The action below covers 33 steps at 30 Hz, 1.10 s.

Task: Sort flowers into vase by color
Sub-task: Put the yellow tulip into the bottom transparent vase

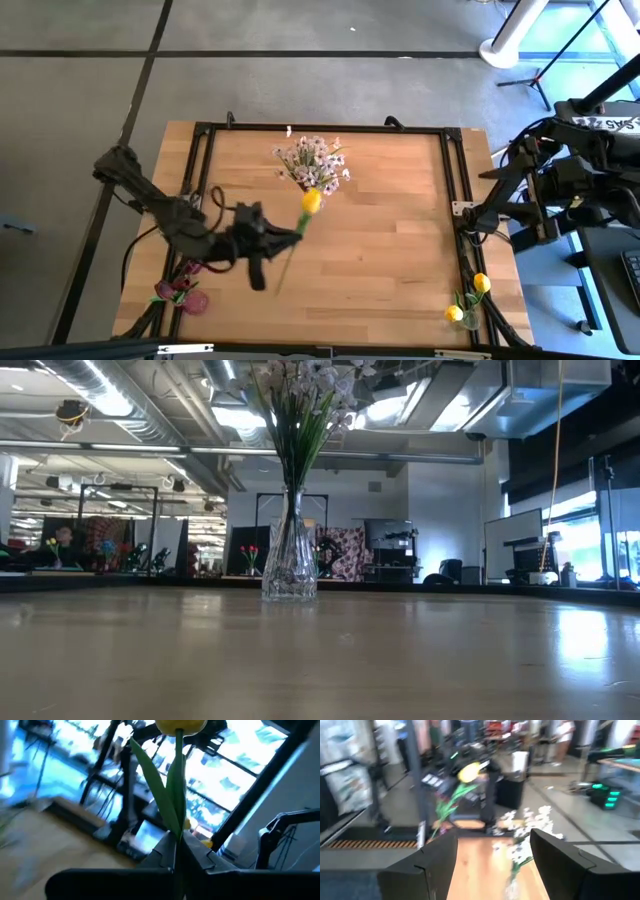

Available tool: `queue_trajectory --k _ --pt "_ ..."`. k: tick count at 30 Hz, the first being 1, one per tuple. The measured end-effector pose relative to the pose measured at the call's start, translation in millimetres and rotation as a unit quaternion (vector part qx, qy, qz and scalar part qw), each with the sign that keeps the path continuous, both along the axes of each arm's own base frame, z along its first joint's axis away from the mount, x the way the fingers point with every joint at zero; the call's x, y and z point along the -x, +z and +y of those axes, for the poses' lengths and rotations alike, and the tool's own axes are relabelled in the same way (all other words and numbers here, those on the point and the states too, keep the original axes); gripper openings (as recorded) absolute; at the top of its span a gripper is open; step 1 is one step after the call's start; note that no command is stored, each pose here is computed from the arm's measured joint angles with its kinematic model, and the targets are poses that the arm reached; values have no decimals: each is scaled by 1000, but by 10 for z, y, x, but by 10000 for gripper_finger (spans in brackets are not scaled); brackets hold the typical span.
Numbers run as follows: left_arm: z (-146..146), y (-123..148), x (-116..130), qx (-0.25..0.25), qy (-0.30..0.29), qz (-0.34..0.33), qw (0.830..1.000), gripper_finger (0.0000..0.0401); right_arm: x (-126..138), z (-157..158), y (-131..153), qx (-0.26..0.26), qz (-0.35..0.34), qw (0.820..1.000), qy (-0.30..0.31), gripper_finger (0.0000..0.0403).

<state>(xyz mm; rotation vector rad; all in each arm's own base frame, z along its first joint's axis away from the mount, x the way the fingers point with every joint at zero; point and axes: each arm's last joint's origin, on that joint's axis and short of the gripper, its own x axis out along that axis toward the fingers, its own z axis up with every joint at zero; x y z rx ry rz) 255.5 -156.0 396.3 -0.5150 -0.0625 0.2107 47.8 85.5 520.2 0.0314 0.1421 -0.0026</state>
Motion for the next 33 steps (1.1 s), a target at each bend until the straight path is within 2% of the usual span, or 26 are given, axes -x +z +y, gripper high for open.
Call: queue_trajectory --k 4,8,12,17,21,27,30,33 --pt "-41 -128 -376 -26 -22 -47 998 3 -115 106 -8 -22 -12 998 -50 248" --pt "-18 -293 -719 -50 -48 -102 992 3 -312 308 -115 -36 18 998 -46 248" --pt "29 -389 -984 -68 -60 -112 990 3 -655 535 -270 -45 44 996 -57 248" --pt "49 -296 -1259 -109 -65 -112 986 3 -1189 690 -362 -57 45 997 -29 248" --pt "29 -222 -1326 -128 -68 -105 984 3 -1547 687 -373 -61 36 997 16 248" --pt "-65 -201 -1278 -143 -54 -102 983 3 -1815 599 -329 -69 0 997 32 240" --pt "-100 -198 -1257 -140 -44 -101 984 4 -1918 556 -336 -77 -5 996 46 211" --pt "-118 -199 -1247 -139 -38 -99 985 14 -1979 545 -347 -83 -4 994 65 158"
